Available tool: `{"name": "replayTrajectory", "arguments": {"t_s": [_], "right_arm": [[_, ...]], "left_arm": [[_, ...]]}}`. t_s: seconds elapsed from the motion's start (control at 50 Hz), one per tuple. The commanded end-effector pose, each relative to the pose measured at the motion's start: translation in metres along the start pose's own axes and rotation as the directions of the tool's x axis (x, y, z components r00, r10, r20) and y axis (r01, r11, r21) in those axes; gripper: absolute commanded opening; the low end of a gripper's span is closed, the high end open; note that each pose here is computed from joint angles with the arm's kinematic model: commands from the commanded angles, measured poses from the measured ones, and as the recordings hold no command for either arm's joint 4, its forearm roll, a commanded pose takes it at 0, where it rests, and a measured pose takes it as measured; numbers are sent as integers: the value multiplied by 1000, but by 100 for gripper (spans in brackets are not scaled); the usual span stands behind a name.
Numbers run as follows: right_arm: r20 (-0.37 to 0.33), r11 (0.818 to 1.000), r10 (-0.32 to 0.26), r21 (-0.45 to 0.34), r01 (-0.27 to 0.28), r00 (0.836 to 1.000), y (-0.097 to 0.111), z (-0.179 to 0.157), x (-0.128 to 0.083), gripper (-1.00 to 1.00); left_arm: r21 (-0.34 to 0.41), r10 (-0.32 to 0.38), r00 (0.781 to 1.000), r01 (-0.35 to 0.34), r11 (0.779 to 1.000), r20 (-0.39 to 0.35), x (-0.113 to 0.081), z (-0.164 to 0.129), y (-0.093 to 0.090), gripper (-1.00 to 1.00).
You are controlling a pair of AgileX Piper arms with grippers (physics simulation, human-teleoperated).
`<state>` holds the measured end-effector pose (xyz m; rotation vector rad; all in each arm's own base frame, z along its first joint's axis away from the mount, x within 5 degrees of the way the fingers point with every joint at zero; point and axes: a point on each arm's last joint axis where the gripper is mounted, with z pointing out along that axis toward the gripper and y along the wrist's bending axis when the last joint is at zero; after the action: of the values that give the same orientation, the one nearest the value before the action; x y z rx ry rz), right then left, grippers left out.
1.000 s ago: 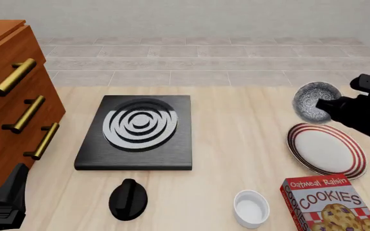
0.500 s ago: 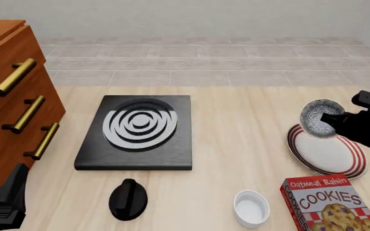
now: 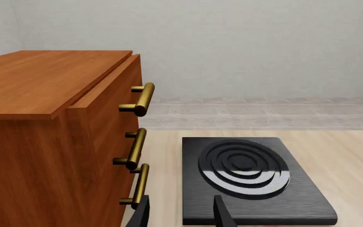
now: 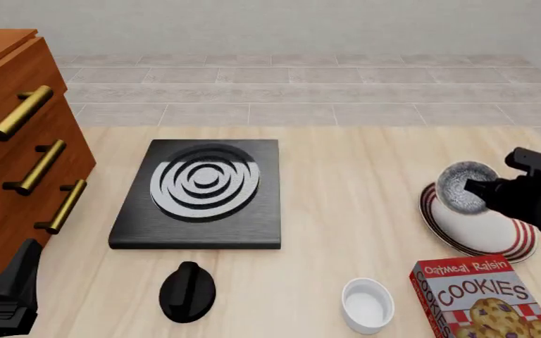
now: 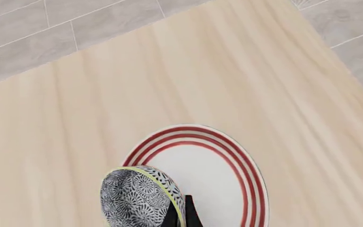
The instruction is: Pick the akita bowl on the stove and place it on the plate.
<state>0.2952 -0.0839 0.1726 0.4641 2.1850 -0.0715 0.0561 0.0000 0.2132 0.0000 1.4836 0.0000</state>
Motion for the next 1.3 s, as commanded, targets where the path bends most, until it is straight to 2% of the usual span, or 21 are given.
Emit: {"name": "replayTrajectory", "arguments": {"t_s": [0.02, 0.22, 0.7, 0.96, 0.98, 1.3], "right_arm": [[-7, 1000, 13, 21, -13, 1000, -7, 7, 2, -100], [-28, 999, 20, 49, -18, 999, -18, 23, 3, -100], [-99, 998, 15, 67, -9, 995, -28, 49, 34, -100], [-73, 996, 9, 84, -3, 997, -36, 46, 26, -100], [-72, 996, 8, 85, -2, 997, -36, 45, 26, 100], [-33, 997, -4, 76, 7, 999, -32, 32, 15, 100]], "left_arm": [[0, 0, 1000, 0, 1000, 0, 0, 0, 0, 100], [0, 0, 1000, 0, 1000, 0, 0, 0, 0, 100], [0, 0, 1000, 0, 1000, 0, 0, 0, 0, 100], [0, 0, 1000, 0, 1000, 0, 0, 0, 0, 100], [0, 0, 1000, 0, 1000, 0, 0, 0, 0, 100], [0, 0, 1000, 0, 1000, 0, 0, 0, 0, 100]]}}
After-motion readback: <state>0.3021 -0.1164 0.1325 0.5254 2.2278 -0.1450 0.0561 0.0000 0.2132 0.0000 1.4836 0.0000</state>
